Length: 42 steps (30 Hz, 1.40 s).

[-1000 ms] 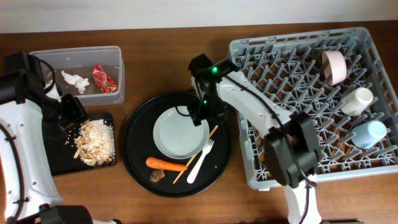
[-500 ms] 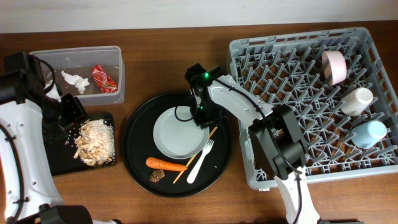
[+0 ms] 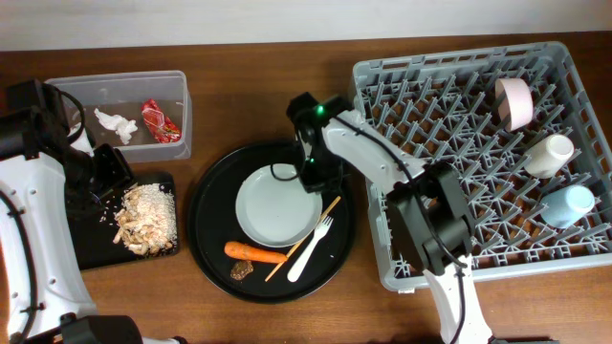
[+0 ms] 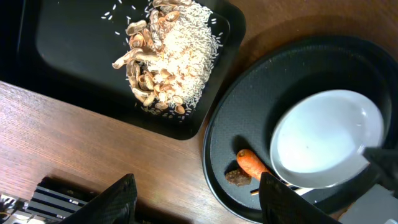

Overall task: Sort waste into correct bins and load items into the dishwasher rack
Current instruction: 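Grasp the grey plate with the right gripper and lift it, then place the grey plate upright in the rack's far row with right gripper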

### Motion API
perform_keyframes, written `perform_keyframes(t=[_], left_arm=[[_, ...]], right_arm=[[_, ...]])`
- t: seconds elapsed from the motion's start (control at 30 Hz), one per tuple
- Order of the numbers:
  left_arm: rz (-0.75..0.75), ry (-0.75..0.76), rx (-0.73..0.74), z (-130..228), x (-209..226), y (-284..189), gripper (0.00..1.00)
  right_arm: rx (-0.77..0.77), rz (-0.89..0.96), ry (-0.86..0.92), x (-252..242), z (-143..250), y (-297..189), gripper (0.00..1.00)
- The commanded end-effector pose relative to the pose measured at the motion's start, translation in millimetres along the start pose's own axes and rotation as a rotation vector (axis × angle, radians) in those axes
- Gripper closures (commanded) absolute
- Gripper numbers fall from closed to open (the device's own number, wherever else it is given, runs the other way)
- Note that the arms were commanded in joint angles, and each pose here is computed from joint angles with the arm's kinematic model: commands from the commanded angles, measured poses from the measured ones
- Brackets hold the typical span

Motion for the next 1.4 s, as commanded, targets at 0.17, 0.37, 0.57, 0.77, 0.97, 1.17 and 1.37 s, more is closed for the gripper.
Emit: perform_keyframes(t=[0.17,0.37,0.57,0.77,0.97,1.17,1.37], left_arm=[[0.015,0.0,-0.023,-0.1,0.3,-7.5,0.38],[0.015,0.0,-0.023,0.0,0.3,-7.5,0.38],[0.015,-0.001,-0.022,0.1,0.3,-7.5,0.38],[0.014,-0.001,-0.019,0.7,0.6,-7.5,0.38],[0.014,-0.001,-0.019,0.7,0.6,-7.5,0.38],[0.014,-0.001,-0.02,0.6,0.6,-7.5,0.38],[0.014,-0.001,-0.02,0.6,0.5,-7.5,0.38]], right_arm=[[-0.393,0.496,0.111,-61.4,25.7,-199.4,0.96],[-0.431,1.059,0.451,-135.6,86.3,-280.1,0.96],[-0.37,1.281,0.679,-182.6,109.8,-282.6,0.96],[-0.269,1.306,0.735,-218.0,107.6,-254.8,0.96],[-0.178,1.261,0.705,-233.3,92.6,-216.0,0.96],[-0.156,1.14,0.631,-216.2,69.1,-181.2,0.96],[-0.155,0.945,0.576,-187.0,55.9,-158.8,0.84]])
Point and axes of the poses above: each gripper's point midway between its finger pads, its own y axis out along the fingers, its own x axis along the line the jaws close on, z = x × y, the point moved 5 cm from there along -y, back along the fingers, and after that the axes turned 14 degrees about -y, right-handed, at the moved point
